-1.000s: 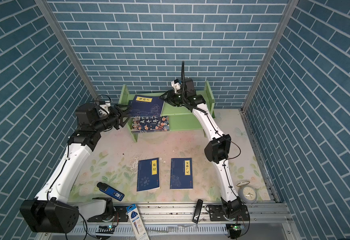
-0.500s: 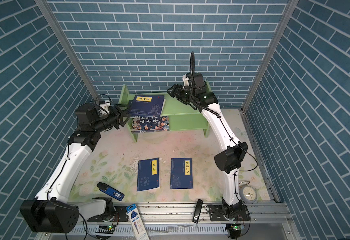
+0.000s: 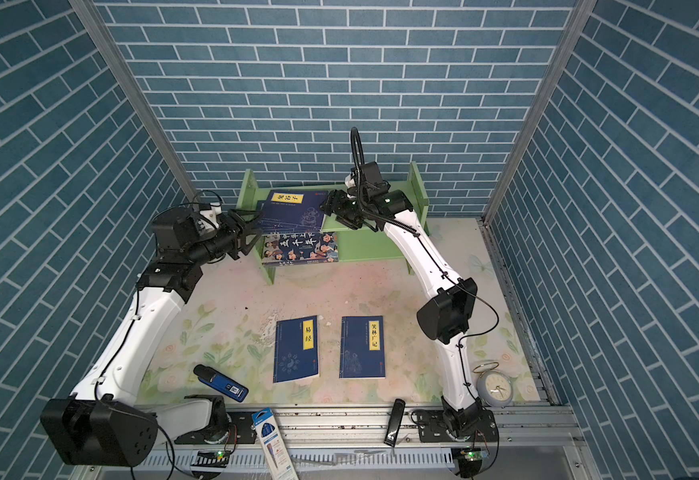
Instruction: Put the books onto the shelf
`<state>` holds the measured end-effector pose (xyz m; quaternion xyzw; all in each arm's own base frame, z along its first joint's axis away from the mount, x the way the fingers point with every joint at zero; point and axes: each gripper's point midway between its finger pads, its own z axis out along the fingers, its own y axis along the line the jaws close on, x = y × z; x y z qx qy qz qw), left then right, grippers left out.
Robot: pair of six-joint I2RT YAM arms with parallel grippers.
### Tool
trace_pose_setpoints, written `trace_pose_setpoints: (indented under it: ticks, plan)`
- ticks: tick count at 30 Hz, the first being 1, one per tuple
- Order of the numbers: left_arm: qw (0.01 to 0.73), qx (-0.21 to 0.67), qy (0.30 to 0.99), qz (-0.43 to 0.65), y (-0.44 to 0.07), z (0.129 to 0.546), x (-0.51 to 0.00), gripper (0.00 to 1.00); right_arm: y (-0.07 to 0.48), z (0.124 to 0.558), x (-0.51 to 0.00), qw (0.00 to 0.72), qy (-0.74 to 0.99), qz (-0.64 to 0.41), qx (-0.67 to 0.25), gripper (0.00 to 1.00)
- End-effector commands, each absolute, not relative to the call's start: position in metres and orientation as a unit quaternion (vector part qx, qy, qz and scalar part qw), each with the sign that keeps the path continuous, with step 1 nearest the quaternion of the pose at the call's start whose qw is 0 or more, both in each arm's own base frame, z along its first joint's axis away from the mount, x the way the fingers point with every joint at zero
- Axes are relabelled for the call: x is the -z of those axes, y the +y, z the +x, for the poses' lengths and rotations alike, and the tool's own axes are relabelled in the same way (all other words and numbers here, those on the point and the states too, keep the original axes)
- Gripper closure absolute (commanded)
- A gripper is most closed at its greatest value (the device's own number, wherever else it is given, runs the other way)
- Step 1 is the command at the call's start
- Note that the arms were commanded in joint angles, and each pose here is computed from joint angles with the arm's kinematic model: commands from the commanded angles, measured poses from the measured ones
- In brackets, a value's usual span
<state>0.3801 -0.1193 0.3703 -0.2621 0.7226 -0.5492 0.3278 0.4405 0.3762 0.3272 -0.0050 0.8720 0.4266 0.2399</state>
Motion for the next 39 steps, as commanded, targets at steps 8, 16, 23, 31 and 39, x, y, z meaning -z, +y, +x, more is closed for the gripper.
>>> trace_pose_setpoints:
  ticks: [8, 16, 23, 31, 39]
  plan:
    - [0.337, 0.557, 0.716, -0.252, -0.119, 0.375, -0.377, 0.36, 0.387, 0.443, -0.307, 0.204, 0.879, 0.01, -0.431, 0.34]
    - [0.335, 0.558, 0.716, -0.253, -0.119, 0.374, -0.377, 0.36, 0.398, 0.447, -0.294, 0.182, 0.878, 0.014, -0.442, 0.38]
    - [0.333, 0.559, 0.715, -0.256, -0.119, 0.373, -0.376, 0.36, 0.406, 0.448, -0.287, 0.164, 0.874, 0.016, -0.457, 0.46]
    - [0.334, 0.559, 0.715, -0.256, -0.119, 0.371, -0.378, 0.36, 0.405, 0.452, -0.278, 0.169, 0.878, 0.015, -0.448, 0.64]
    - [0.334, 0.558, 0.715, -0.256, -0.118, 0.37, -0.378, 0.36, 0.397, 0.459, -0.281, 0.185, 0.874, 0.008, -0.449, 0.84]
